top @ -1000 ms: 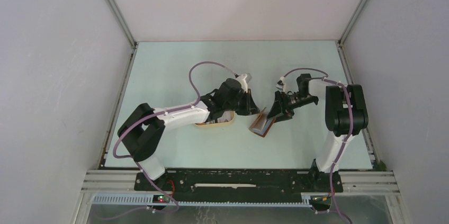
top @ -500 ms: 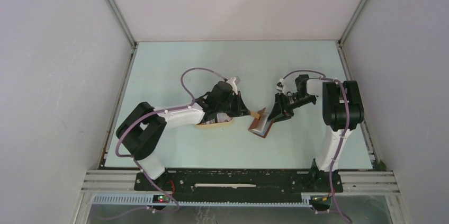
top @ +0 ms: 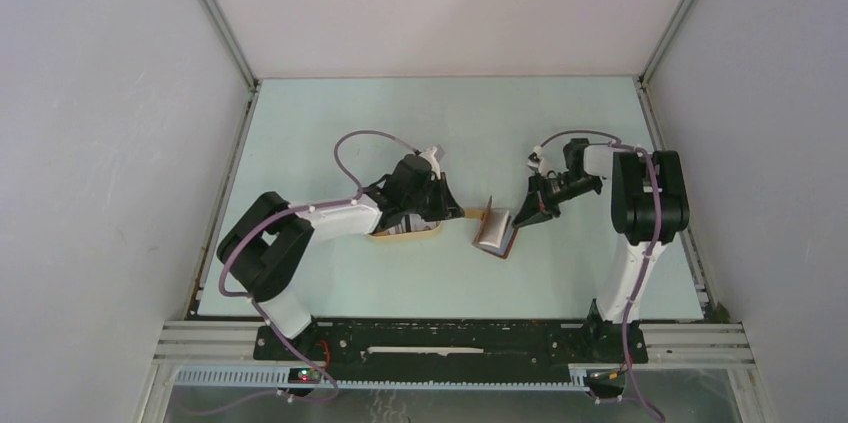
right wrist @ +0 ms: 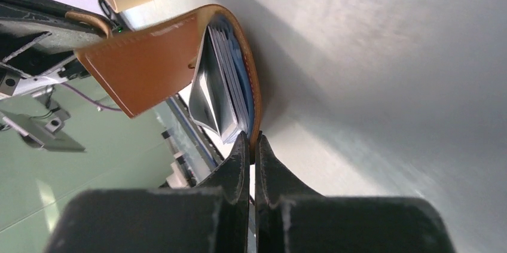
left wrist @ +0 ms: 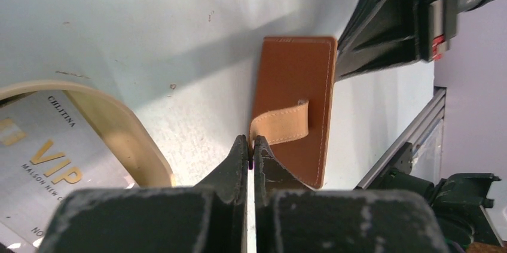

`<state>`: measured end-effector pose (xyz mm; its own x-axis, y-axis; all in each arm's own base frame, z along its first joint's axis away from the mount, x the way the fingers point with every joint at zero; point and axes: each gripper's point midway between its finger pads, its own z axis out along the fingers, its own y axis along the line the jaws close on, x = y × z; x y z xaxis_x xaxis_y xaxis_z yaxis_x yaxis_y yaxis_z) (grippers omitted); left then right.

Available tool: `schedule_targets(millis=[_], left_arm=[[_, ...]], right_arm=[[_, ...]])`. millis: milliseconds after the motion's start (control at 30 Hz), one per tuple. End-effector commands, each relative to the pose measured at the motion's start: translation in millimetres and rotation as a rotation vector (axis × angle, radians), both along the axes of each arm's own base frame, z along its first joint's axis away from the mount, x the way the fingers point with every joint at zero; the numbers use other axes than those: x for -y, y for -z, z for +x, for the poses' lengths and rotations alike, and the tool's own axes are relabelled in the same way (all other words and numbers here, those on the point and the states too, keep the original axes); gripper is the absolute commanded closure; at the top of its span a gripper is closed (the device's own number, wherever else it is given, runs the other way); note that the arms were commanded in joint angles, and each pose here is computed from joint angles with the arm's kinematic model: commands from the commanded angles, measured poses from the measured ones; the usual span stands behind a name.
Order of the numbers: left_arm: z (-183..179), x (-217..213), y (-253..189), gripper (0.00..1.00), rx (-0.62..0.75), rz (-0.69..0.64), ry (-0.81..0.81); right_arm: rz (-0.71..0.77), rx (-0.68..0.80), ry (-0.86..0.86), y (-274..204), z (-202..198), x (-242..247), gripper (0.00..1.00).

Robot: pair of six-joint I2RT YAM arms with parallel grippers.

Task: Put the credit cards into the card holder
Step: Open the card holder at the center of the board.

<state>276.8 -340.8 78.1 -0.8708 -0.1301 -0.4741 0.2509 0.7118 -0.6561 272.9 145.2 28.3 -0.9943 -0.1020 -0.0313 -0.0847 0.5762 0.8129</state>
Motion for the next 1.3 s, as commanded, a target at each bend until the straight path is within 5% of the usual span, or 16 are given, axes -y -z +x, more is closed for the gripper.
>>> schedule_targets(millis=[0, 500, 867, 1000, 1133, 1267], left_arm=[[9, 0, -12, 1.00, 0.054, 0.020, 0.025], [25, 18, 27, 1.00, 0.016, 0.208, 0.166], [22, 14, 53, 1.00, -0.022, 0.260, 0.174], [19, 14, 54, 1.00, -0.028, 0.251, 0.173], [20, 15, 54, 1.00, -0.026, 0.247, 0.174], [19, 15, 55, 1.00, -0.030, 0.245, 0.174]], right_arm=[[-0.091, 0.156, 0.024, -27, 26, 36, 1.00], [-0.400, 0.207, 0.019, -10, 87, 119, 0.99], [-0.495, 0.367, 0.065, -35, 118, 125, 0.53], [-0.371, 0.507, 0.083, -66, 100, 100, 0.49], [-0.171, 0.504, 0.026, -72, 69, 52, 0.50], [-0.163, 0.476, -0.007, -61, 65, 37, 0.48]])
